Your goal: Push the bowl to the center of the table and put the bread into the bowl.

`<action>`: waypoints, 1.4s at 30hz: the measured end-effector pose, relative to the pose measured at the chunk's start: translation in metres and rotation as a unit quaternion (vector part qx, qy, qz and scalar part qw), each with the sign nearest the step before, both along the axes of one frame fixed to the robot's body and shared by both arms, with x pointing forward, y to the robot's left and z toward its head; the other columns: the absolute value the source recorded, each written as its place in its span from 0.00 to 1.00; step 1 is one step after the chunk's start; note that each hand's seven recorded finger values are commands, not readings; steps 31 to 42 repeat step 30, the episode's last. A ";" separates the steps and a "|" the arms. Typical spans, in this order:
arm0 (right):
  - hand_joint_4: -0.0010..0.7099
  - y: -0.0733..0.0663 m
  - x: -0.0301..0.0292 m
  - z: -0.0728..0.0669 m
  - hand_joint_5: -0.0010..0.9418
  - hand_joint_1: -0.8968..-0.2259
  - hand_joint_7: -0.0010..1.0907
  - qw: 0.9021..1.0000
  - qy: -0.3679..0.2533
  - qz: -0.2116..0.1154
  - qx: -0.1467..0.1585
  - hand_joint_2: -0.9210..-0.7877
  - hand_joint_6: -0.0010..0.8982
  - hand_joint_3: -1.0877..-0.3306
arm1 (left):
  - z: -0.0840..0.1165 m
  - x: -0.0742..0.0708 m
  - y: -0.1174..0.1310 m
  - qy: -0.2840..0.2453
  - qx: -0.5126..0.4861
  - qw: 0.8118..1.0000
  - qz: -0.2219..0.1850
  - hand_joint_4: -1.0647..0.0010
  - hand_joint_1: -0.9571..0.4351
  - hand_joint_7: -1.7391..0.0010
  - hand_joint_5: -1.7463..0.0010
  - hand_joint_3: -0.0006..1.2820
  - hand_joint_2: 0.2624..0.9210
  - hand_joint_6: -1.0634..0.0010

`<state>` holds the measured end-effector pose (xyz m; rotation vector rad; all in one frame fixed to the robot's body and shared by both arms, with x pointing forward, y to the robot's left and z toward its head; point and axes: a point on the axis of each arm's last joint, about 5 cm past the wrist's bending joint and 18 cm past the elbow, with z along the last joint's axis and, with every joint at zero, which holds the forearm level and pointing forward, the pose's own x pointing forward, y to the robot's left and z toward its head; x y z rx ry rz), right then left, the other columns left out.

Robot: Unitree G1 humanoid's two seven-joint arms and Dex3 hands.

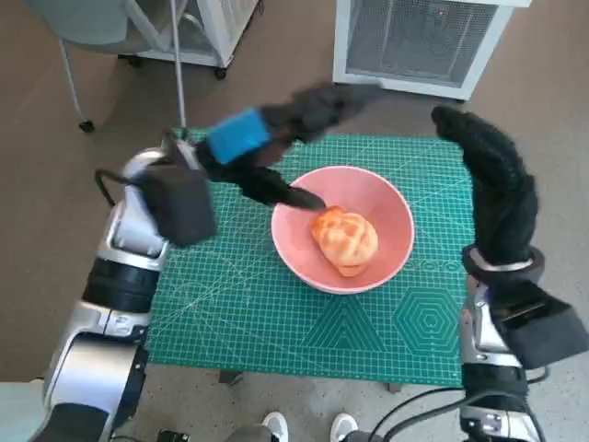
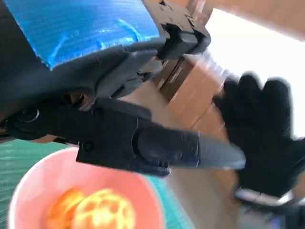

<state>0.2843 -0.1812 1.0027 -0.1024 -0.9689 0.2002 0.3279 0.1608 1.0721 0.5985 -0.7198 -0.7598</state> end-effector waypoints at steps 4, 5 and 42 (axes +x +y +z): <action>0.36 0.001 0.0019 0.007 0.00 0.39 0.56 1.000 -0.005 0.009 0.005 0.00 0.00 0.37 | -0.011 -0.004 0.001 -0.018 -0.102 0.995 -0.004 0.94 0.08 0.78 0.99 0.42 1.00 0.98; 0.36 0.002 0.0024 0.009 0.00 0.39 0.56 1.000 -0.007 0.010 0.005 0.00 0.00 0.37 | -0.014 -0.004 0.001 -0.021 -0.126 0.992 -0.006 0.93 0.07 0.79 0.99 0.42 1.00 0.97; 0.36 0.014 0.0129 0.036 0.00 0.36 0.59 0.998 -0.023 0.050 0.010 0.00 0.02 0.40 | -0.073 -0.023 -0.001 0.036 -0.310 0.949 0.037 0.95 0.17 0.97 1.00 0.06 1.00 0.90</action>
